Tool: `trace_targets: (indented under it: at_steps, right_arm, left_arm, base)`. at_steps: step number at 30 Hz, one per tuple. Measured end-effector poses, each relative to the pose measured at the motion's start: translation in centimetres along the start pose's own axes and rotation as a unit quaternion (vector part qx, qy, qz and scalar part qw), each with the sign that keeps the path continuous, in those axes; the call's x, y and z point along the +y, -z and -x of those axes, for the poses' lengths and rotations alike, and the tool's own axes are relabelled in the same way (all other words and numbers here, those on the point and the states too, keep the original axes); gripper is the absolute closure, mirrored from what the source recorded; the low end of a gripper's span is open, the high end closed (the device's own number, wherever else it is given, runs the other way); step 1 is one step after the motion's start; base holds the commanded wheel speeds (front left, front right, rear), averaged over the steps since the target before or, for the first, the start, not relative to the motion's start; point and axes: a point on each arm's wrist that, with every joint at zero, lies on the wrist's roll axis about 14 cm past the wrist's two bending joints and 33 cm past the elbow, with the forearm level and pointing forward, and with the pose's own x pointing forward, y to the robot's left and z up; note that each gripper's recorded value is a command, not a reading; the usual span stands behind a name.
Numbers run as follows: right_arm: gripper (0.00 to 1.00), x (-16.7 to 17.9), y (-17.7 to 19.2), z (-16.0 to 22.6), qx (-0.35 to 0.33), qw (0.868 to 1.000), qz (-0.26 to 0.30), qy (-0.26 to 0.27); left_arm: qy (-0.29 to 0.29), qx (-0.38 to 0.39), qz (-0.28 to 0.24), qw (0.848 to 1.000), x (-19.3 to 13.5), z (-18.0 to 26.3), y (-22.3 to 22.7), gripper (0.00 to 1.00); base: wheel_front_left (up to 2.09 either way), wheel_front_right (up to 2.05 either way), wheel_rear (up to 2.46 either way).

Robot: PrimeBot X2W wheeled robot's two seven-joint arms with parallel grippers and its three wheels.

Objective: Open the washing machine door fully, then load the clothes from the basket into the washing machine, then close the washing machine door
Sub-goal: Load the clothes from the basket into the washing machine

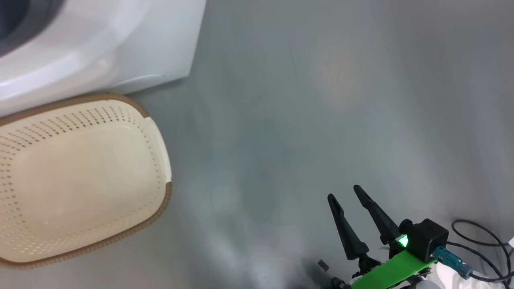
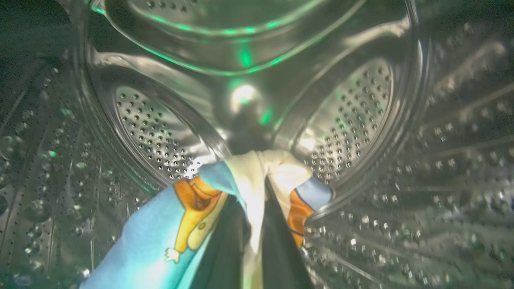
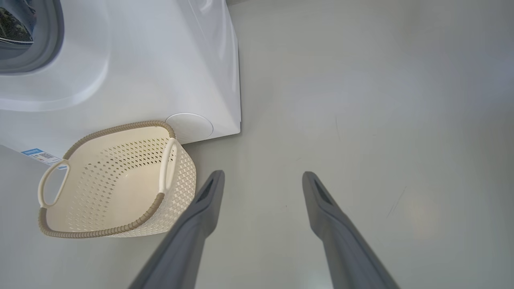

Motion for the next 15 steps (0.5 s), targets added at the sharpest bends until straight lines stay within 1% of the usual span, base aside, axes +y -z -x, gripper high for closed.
trace_targets:
  at_steps: [6,9,11,15]
  right_arm:
    - [0.0,-0.6,1.4,-0.1,0.022,1.0,-0.001,0.014]
    - [0.0,-0.7,2.1,-0.2,0.033,0.999,-0.003,0.019]
    - [0.0,-0.7,2.6,-0.4,0.039,0.999,-0.005,0.022]
    - [0.0,-0.7,3.1,-0.5,0.047,0.999,-0.009,0.025]
  left_arm:
    - [-0.028,-0.077,0.028,0.996,1.1,-1.9,-2.9,1.0]
    - [-0.039,-0.103,0.034,0.993,1.7,-2.1,-3.2,1.0]
    - [-0.042,-0.099,0.034,0.994,2.0,-2.2,-2.1,1.0]
    - [-0.038,-0.026,0.019,0.999,1.9,-1.3,3.9,1.0]
  base:
    - [0.0,0.0,0.0]
    - [0.0,0.0,0.0]
    - [0.0,0.0,0.0]
    - [0.0,0.0,0.0]
